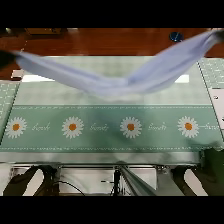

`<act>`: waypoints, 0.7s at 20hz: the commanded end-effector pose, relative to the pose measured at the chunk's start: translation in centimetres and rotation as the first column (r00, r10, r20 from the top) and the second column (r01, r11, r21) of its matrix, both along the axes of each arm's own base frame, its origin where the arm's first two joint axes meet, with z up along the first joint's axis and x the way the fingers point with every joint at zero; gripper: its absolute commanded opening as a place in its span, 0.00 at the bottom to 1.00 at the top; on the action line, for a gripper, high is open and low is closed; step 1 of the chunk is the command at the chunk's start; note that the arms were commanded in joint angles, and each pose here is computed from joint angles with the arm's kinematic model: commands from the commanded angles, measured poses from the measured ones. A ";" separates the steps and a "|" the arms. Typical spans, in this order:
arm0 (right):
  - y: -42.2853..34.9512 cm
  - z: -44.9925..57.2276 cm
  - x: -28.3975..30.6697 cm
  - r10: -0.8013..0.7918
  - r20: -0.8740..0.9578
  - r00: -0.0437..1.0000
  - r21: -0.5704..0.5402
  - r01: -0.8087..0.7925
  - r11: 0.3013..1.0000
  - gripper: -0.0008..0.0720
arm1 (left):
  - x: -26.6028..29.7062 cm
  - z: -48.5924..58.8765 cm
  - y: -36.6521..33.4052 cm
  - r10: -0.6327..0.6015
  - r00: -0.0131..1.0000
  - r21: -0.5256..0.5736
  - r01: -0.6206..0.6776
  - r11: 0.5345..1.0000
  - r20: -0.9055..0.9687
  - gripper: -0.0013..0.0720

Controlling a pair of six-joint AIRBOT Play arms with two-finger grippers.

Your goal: Fold the shirts.

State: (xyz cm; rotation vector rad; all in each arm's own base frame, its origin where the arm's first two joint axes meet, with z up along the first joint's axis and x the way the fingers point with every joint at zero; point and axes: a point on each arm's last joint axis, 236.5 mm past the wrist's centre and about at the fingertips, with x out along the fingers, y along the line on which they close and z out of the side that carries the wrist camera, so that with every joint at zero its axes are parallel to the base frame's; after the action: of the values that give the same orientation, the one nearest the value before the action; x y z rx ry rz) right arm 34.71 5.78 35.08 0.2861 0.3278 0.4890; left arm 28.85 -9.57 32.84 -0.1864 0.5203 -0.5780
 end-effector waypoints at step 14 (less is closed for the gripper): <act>-1.2 13.0 -19.9 -0.404 0.189 0.895 -0.174 0.436 0.883 0.05 | -18.2 13.4 5.1 0.387 0.840 0.253 -0.496 0.830 0.379 0.05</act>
State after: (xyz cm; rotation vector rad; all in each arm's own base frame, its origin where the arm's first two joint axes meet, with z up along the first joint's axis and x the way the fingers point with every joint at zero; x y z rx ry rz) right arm 17.41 5.48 51.54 0.0991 0.0176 0.1284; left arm 12.94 -5.57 49.50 0.1195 0.1094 -0.0978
